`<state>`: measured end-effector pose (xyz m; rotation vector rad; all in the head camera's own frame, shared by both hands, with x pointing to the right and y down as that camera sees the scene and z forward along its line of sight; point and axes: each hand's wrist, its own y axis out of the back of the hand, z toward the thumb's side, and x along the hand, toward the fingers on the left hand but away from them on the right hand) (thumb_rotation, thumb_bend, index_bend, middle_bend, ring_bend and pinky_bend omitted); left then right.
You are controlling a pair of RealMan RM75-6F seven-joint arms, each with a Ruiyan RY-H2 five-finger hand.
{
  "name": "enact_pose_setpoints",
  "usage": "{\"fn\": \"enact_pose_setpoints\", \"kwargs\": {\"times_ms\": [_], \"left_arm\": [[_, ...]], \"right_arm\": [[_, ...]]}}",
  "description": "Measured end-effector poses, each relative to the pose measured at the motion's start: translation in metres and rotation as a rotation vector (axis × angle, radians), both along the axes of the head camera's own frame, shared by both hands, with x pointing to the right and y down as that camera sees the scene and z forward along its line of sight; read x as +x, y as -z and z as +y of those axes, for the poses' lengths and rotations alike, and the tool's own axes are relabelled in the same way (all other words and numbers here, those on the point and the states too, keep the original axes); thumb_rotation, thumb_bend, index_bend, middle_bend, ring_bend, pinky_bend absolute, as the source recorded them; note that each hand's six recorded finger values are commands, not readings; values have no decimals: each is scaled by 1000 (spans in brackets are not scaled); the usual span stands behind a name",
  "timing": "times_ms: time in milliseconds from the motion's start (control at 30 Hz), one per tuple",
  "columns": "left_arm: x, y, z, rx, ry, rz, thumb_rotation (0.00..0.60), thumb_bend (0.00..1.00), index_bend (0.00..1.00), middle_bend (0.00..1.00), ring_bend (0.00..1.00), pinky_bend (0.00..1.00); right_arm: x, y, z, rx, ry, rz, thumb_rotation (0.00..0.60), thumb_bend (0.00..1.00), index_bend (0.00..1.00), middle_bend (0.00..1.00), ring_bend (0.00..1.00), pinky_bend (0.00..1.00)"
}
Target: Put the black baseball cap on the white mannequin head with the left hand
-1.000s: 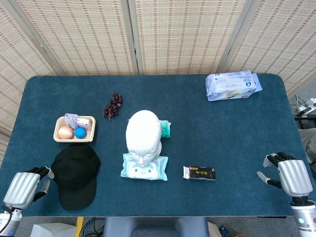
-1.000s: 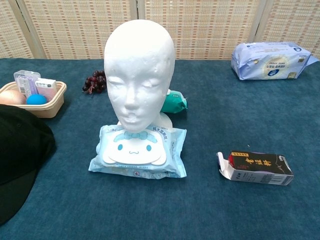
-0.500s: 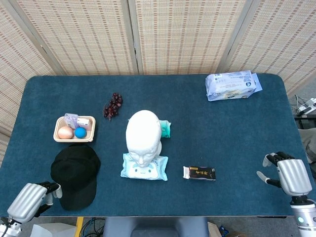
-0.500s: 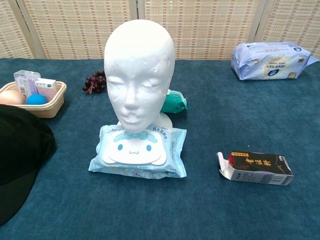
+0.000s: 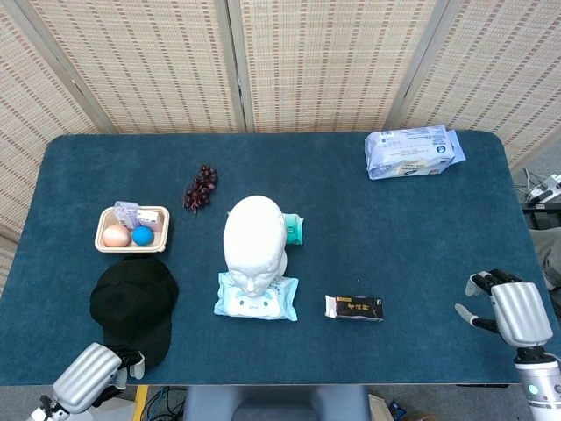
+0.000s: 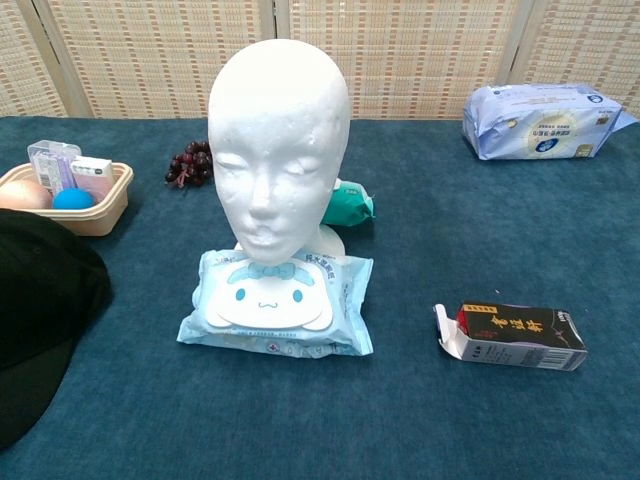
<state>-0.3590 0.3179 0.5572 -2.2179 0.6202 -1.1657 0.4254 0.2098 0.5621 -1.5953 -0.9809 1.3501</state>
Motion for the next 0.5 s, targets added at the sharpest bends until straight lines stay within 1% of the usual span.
{"fn": "enact_pose_setpoints", "kwargs": {"times_ms": [133, 367, 500], "left_arm": [[7, -6, 2, -8, -5, 18, 600, 918, 557, 579, 545, 690], [18, -21, 3, -11, -22, -20, 600, 918, 553, 579, 545, 690], [26, -26, 1, -19, -25, -17, 600, 918, 549, 579, 544, 690]], "right_arm": [[-1, 0, 0, 0, 2, 0, 600, 159, 596, 596, 457, 586], [-1, 0, 0, 1, 2, -2, 600, 159, 596, 596, 457, 586], [0, 0, 0, 1, 1, -3, 600, 159, 596, 596, 457, 586]]}}
